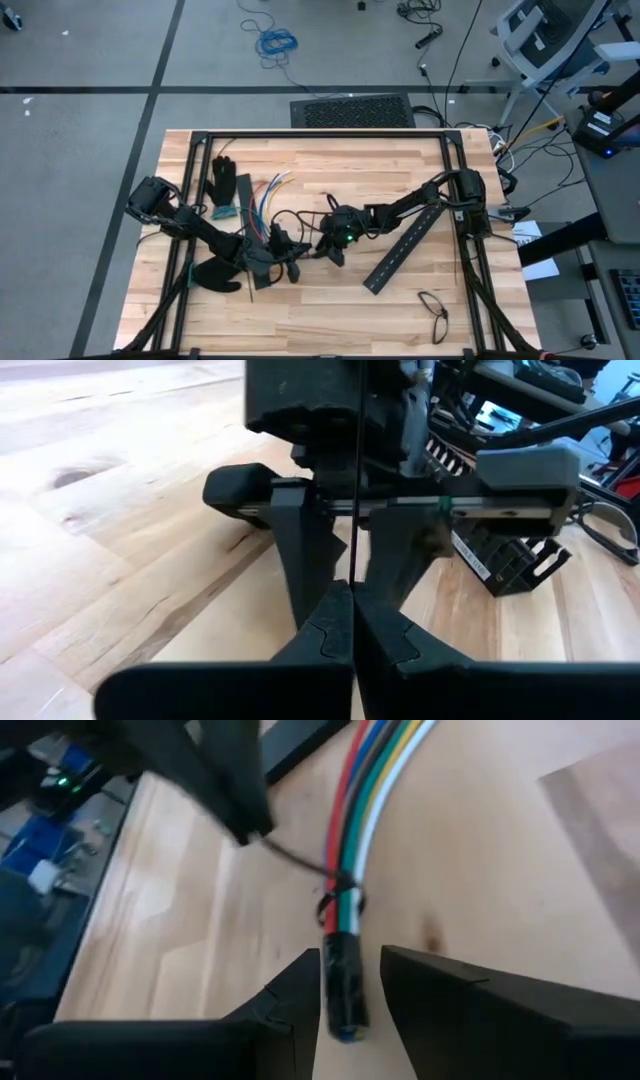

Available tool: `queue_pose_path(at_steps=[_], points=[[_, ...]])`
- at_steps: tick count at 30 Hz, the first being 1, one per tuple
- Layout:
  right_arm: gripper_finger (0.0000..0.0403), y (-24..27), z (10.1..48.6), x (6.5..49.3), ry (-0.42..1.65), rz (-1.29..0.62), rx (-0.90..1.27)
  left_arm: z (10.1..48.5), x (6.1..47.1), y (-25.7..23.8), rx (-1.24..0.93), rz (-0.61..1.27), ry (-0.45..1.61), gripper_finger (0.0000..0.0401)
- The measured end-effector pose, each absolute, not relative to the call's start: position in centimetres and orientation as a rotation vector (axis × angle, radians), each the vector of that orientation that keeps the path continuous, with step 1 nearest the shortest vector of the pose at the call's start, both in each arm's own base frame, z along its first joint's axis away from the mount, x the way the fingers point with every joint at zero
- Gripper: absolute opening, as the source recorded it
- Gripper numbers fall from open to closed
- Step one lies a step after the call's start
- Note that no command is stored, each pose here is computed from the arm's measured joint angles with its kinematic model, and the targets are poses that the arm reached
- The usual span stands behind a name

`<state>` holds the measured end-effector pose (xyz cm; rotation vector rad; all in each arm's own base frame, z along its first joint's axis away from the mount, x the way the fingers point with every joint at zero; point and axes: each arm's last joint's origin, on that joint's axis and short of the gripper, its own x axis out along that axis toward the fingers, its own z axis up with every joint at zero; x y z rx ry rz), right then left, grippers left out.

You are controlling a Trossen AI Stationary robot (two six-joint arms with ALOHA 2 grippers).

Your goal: Ziptie cables

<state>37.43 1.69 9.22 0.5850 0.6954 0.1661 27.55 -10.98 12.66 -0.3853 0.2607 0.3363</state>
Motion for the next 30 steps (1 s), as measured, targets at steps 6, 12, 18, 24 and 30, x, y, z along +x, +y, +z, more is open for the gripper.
queue_pose_path(at_steps=[6,12,18,24,30], points=[[0.0105,1.7,8.8,37.6,0.668,0.061,0.572,12.7,27.6,-11.0,-0.396,0.336,0.252,0.0000],[0.0105,1.5,8.8,37.6,0.657,0.029,0.567,12.9,27.6,-10.9,-0.402,0.347,0.234,0.0000],[0.0105,1.9,8.6,38.8,0.618,0.035,0.554,12.9,27.6,-10.9,-0.399,0.362,0.228,0.0000],[0.0105,2.5,8.8,40.6,0.633,0.061,0.534,12.9,27.6,-10.8,-0.395,0.375,0.224,0.0000],[0.0105,1.8,8.5,40.5,0.741,0.068,0.482,12.8,27.6,-10.8,-0.386,0.382,0.224,0.0000]])
